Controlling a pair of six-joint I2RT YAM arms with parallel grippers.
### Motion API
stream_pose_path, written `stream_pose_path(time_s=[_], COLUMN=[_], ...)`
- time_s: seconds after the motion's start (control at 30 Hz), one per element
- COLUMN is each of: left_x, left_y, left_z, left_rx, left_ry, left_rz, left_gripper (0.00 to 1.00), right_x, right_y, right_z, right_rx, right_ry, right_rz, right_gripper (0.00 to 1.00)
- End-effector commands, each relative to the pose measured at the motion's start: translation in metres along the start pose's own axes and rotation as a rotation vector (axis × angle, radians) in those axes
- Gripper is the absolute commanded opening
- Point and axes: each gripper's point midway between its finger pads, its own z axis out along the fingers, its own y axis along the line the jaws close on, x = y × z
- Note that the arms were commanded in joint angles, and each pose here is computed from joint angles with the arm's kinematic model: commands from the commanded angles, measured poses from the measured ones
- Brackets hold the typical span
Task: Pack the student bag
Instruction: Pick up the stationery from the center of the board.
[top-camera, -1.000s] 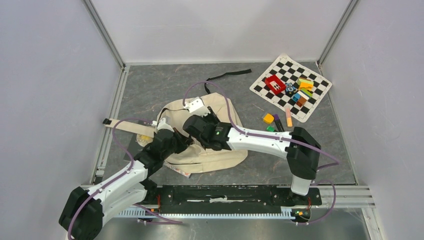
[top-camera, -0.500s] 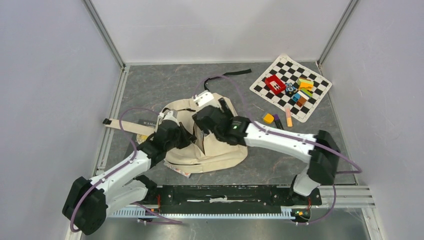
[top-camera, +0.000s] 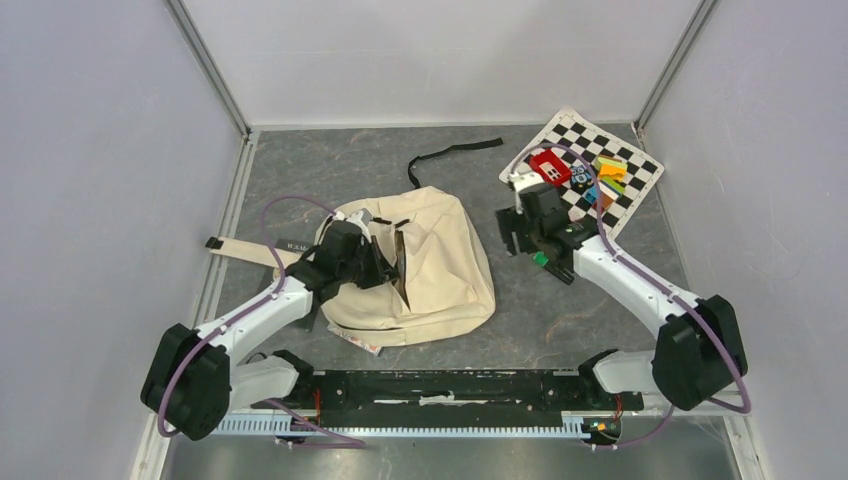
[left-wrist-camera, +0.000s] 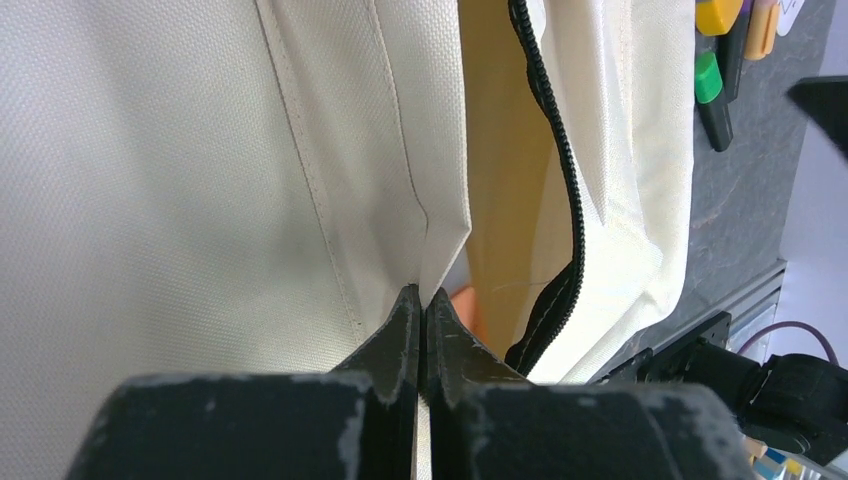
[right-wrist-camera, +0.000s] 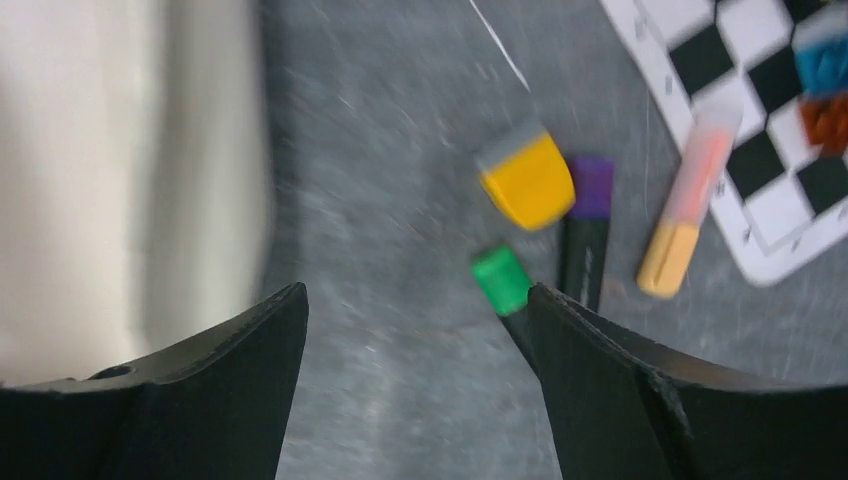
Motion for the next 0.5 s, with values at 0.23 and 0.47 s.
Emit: stream_pose_path(time_s=[0.23, 0.47], left_x=[0.003, 0.007], left_y=[0.003, 0.008], left_z=[-0.011, -0.015], left_rx=[0.038, 0.048], left_ry=[-0.050, -0.085], left_rz=[-0.013, -0.050], left_gripper=[0.02, 0.02], right_x=[0.084, 0.091], right_y=[-0.070, -0.071], right_z=[0.039, 0.057], right_rx=[-0.013, -0.042], right_ry=[0.183, 0.205], right_rz=[0.120, 0.123], right_gripper=[0.79, 0.70])
